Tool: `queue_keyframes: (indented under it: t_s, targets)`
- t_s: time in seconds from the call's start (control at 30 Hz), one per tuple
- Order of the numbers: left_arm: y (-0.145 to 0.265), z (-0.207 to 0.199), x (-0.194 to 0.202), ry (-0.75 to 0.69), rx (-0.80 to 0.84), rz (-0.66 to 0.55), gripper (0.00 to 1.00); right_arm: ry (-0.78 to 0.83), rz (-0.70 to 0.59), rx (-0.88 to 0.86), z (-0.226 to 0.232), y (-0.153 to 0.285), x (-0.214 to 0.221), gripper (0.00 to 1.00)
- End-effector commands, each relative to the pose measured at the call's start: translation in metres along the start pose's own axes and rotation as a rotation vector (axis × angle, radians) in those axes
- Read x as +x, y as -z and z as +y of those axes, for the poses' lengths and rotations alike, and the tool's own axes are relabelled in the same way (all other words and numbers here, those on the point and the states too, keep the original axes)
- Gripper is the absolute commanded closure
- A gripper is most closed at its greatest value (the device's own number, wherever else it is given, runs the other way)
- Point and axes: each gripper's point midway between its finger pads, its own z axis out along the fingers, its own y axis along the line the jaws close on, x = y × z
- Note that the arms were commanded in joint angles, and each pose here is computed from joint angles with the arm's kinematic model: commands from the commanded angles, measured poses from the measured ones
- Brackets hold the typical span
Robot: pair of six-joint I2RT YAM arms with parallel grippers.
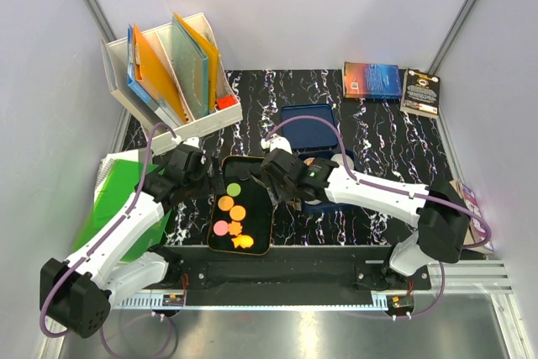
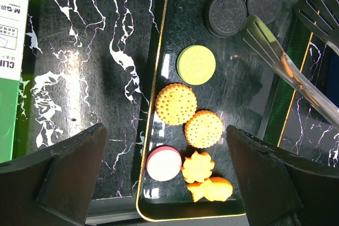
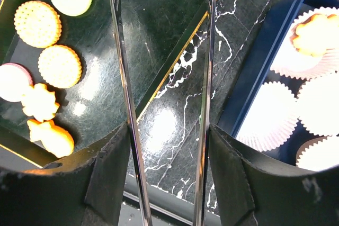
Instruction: Pack the cookies
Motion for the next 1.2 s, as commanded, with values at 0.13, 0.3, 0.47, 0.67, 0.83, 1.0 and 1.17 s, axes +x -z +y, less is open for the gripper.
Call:
queue_keyframes:
  t_s: [0.13,0.3,0.47,0.67,0.83,1.0,1.17]
  targets:
    - [0.001,-0.007,-0.005,0.004,0.026,-0.024,0.01,-0.011,0.007,0.021,-0.003,-0.010,0.003,0.39]
    - [0.001,-0.007,-0.004,0.002,0.024,-0.022,0.01,0.003,0.019,0.062,-0.007,-0.023,0.001,0.42]
    - [0.001,-0.007,-0.004,0.000,0.024,-0.022,0.01,0.016,0.044,0.061,-0.005,-0.031,0.002,0.43]
    - [0.000,-0.008,-0.004,0.000,0.024,-0.020,0.01,0.025,0.038,0.032,0.004,-0.030,-0.006,0.48]
    - [0.001,-0.008,-0.004,-0.001,0.027,-0.020,0.01,0.014,0.016,0.033,0.001,-0.020,-0.014,0.56]
    - [0.002,-0.008,-0.004,-0.001,0.029,-0.024,0.01,-0.006,-0.030,0.042,-0.005,0.002,-0.025,0.59]
    - [0.003,-0.009,-0.005,0.000,0.032,-0.030,0.01,-0.025,-0.082,0.072,-0.019,0.034,-0.038,0.59]
